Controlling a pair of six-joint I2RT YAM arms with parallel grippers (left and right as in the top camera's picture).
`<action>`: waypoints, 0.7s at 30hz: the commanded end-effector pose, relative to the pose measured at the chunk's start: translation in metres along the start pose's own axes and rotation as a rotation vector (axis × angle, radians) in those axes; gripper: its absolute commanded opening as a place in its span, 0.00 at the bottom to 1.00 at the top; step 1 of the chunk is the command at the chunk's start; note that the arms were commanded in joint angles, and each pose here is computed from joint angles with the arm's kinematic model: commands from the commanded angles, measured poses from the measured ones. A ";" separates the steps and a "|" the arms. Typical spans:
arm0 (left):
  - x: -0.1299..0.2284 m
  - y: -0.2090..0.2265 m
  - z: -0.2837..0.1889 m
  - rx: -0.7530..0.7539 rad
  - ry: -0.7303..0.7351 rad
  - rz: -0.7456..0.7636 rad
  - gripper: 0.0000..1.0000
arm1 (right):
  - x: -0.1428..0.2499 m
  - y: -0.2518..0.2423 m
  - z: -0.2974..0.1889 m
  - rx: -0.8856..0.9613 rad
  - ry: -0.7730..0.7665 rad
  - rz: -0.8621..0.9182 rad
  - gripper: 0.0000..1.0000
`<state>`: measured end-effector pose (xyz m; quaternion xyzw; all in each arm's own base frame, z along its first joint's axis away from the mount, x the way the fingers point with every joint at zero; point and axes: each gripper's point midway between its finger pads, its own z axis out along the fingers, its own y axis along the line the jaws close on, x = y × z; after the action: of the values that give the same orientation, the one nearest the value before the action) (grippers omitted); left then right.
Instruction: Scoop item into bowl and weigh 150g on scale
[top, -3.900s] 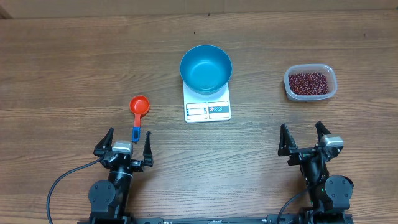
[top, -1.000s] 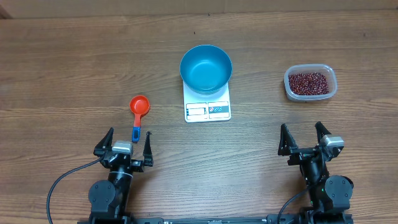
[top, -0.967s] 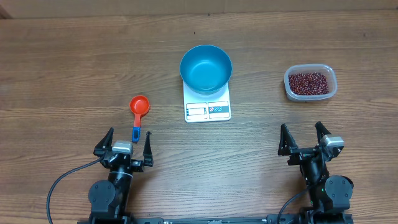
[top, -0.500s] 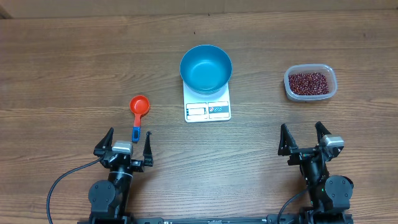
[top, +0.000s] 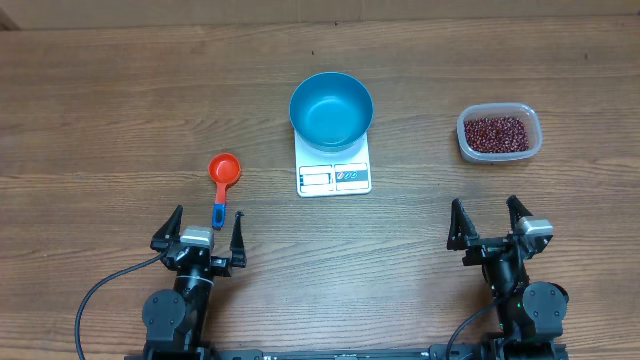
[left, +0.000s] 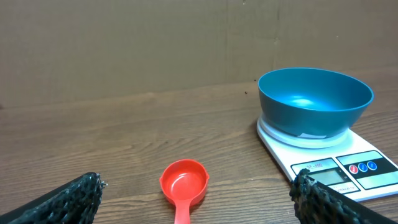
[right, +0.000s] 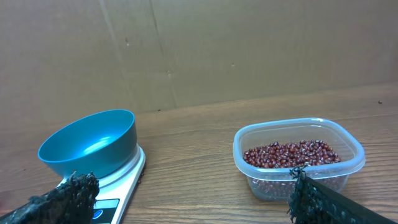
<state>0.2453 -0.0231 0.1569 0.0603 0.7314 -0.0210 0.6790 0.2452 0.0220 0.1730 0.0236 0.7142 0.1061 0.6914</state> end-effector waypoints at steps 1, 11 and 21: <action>0.001 0.009 0.000 -0.048 0.001 0.019 1.00 | 0.003 0.002 0.000 -0.010 0.003 0.011 1.00; 0.000 0.010 0.000 -0.053 -0.005 0.019 1.00 | 0.003 0.002 0.000 -0.010 0.002 0.011 1.00; -0.027 0.010 -0.006 -0.053 -0.051 0.020 1.00 | 0.003 0.002 0.000 -0.010 0.003 0.011 1.00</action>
<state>0.2458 -0.0167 0.1587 0.0487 0.7308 -0.0062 0.6808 0.2452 0.0220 0.1731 0.0234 0.7141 0.1059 0.6916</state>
